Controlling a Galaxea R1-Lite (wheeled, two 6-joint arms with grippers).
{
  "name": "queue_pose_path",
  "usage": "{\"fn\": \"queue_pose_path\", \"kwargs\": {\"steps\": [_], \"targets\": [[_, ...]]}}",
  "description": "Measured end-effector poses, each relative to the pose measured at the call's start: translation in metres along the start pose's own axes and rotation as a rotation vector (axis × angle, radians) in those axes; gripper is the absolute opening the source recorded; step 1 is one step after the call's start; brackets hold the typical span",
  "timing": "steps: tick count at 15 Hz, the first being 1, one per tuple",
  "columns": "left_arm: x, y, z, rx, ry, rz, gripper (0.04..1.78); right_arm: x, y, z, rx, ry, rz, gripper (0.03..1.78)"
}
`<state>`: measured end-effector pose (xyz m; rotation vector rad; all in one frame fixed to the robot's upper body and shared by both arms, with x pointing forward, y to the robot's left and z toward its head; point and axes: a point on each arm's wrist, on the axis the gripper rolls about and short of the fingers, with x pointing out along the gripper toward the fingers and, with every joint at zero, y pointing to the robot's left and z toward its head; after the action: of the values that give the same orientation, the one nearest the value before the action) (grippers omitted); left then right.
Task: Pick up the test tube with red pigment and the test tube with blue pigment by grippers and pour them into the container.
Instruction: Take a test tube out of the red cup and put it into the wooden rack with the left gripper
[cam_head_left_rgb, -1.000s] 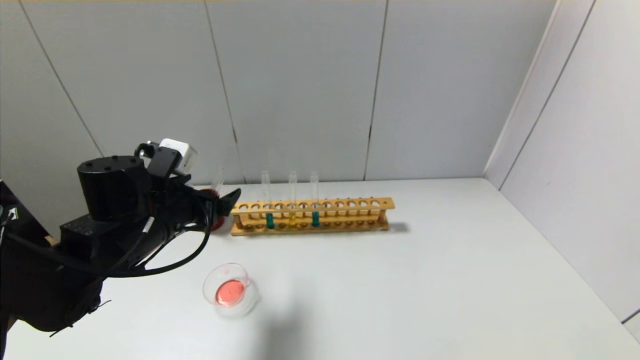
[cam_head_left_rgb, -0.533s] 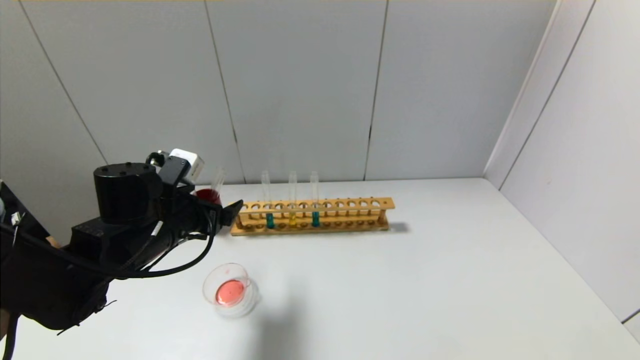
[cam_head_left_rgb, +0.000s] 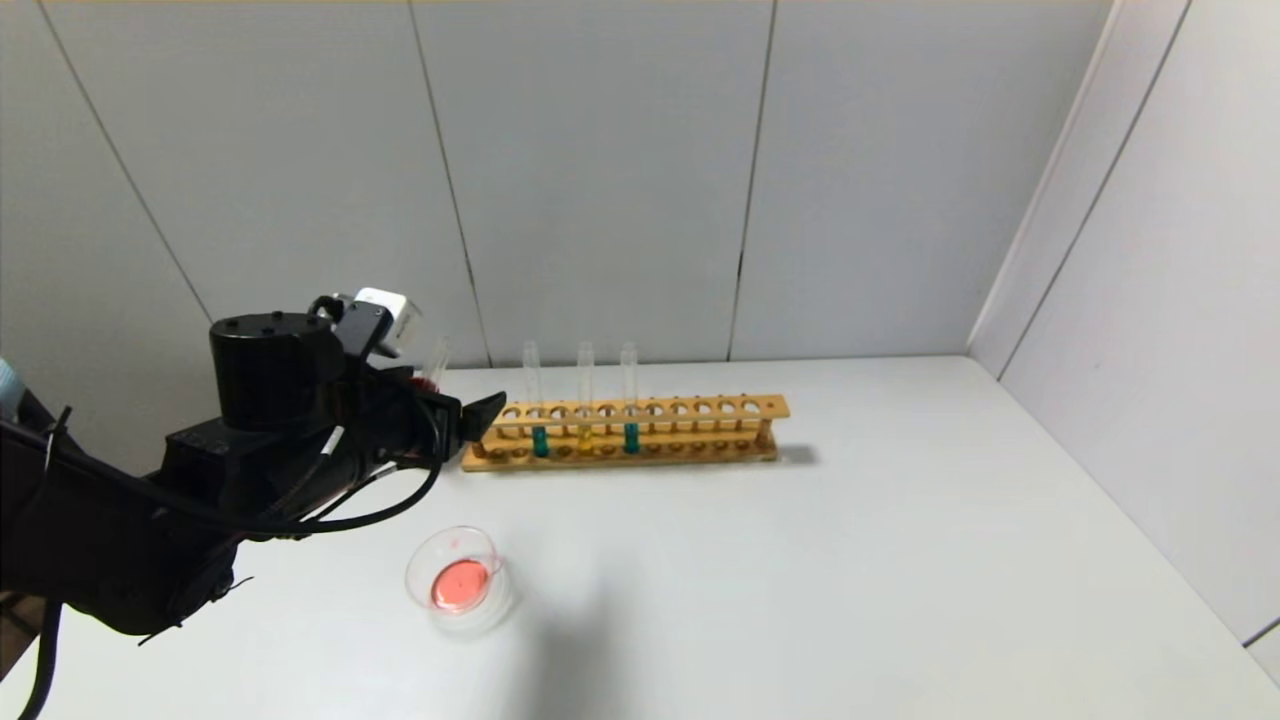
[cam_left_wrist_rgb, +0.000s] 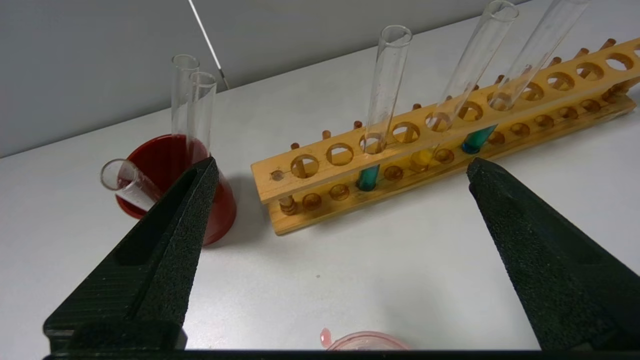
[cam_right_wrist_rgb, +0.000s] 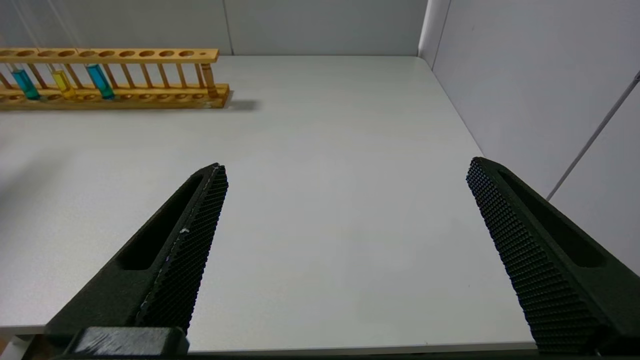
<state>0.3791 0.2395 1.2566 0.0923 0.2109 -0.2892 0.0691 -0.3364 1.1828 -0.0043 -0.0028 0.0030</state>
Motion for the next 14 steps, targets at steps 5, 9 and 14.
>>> {"fn": "queue_pose_path", "kwargs": {"steps": [5,9,14], "targets": [[0.017,-0.009,0.000,-0.020,-0.002,-0.027,1.75,0.000,0.000,0.000,0.000,0.000,0.001,1.75],[0.030,-0.011,-0.006,-0.019,0.011,-0.032,1.75,0.000,0.000,0.000,0.000,0.000,0.001,1.75],[0.045,-0.013,-0.010,-0.024,0.021,-0.034,1.75,0.000,0.000,0.000,0.000,0.000,0.001,1.75]]}}
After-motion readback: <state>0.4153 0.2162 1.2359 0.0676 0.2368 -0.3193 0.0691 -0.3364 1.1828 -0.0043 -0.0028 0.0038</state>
